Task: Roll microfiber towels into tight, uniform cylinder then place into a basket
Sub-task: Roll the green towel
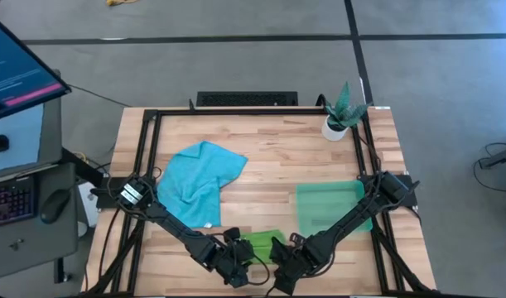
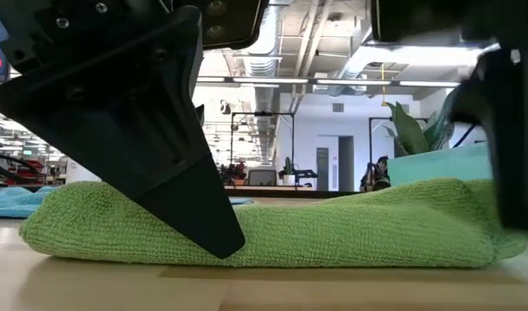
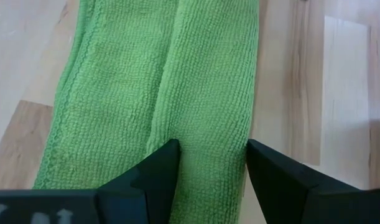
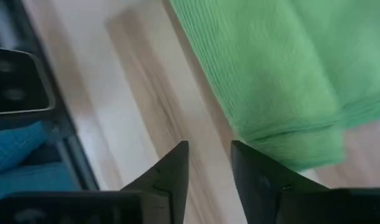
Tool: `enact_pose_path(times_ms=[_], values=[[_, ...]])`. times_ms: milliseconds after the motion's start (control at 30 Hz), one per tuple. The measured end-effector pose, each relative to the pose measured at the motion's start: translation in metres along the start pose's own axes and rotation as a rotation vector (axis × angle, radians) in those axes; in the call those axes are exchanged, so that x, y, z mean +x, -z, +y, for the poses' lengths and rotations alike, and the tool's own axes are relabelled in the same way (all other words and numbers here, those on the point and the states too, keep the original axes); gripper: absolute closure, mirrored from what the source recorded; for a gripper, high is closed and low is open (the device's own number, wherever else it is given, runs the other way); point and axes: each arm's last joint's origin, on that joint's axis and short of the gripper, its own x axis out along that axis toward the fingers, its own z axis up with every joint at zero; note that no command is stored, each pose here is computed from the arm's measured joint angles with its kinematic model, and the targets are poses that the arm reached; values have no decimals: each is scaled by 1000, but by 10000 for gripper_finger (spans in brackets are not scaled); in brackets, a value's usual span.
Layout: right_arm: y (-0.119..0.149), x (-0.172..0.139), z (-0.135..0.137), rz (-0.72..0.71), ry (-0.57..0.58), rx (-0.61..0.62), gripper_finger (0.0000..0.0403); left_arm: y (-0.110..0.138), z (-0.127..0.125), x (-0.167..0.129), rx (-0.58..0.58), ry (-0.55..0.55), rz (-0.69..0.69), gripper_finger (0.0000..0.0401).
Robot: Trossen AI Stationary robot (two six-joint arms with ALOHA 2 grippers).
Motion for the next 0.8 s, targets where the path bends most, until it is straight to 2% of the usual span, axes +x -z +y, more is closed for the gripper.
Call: enact_pose_path(times_ms=[133,300,433,633,800], values=[[8,-30,6,-96,24,-118,254,0,-1,0,-17,16,14,218],[38,-63,18,-301,157,-422,259,1,-2,0,-37,48,33,218],[66,-56,31,-432,248,-545,264,1,-2,0,-34,51,36,218],[78,-40,35,-409,285,-657,262,1,-2,0,35,56,33,218],[77,-27,36,-383,299,-786,236,0,-5,0,136,89,26,218]])
